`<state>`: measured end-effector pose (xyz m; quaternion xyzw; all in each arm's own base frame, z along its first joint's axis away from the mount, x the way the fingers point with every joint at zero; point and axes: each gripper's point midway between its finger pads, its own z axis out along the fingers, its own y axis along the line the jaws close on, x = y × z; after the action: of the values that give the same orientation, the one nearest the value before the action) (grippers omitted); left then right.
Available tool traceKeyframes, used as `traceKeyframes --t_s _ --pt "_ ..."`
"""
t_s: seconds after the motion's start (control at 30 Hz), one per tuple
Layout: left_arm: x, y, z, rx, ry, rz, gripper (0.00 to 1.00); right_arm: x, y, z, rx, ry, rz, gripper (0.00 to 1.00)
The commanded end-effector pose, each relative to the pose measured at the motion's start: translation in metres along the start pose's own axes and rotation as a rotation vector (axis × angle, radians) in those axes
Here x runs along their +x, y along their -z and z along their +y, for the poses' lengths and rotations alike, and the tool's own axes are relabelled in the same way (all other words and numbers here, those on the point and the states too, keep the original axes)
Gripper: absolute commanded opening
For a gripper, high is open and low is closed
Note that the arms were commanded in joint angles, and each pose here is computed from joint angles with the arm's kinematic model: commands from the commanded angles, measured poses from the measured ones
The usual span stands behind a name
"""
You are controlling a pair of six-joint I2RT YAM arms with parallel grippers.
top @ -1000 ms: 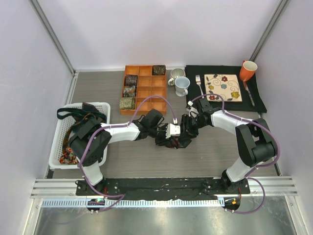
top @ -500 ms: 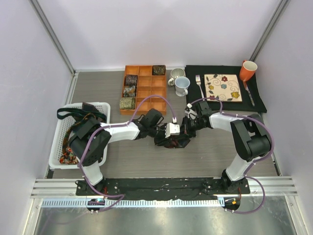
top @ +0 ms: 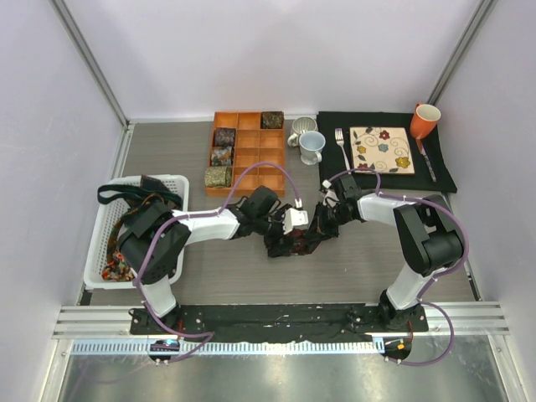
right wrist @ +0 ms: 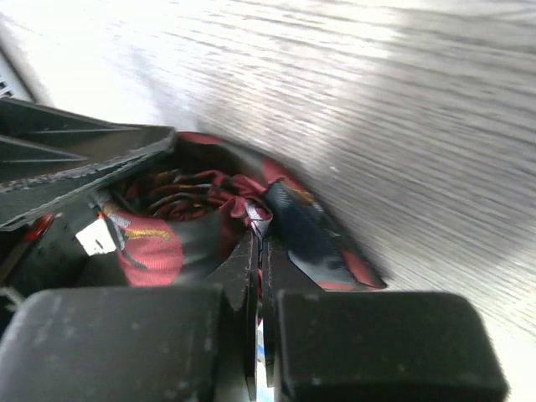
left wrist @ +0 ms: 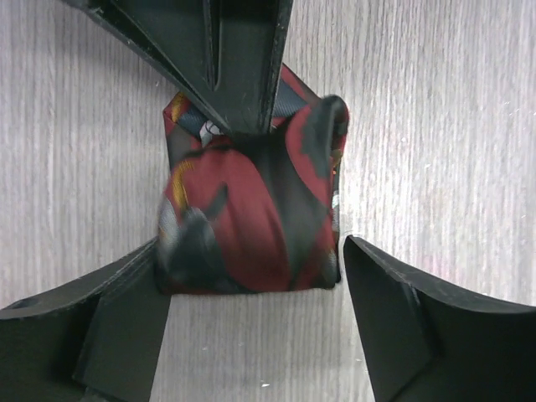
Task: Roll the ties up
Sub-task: Roll the tie at the center of the board.
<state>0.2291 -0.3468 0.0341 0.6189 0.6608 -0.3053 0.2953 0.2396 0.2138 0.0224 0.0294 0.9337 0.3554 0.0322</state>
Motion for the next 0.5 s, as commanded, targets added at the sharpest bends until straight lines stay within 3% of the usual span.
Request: traceKeyframes --t_s 0.0,0.37,0.43,0.47 --pt "-0.029 0.006 0.001 0.003 0.012 -0.075 0.86 0.005 -0.003 -0.041 0.195 0.018 -0.018 0.01" --pt "-0.062 -0.011 0.000 0.040 0.095 -0.169 0.86 0.003 0.000 -0.044 0.222 0.041 -0.035 0.01" --pt "-0.059 -0.017 0.000 0.040 0.105 -0.156 0.83 0.002 0.000 -0.042 0.218 0.046 -0.037 0.01" --pt "-0.058 -0.019 -0.001 0.042 0.107 -0.153 0.77 0.001 0.001 -0.040 0.213 0.050 -0.040 0.01"
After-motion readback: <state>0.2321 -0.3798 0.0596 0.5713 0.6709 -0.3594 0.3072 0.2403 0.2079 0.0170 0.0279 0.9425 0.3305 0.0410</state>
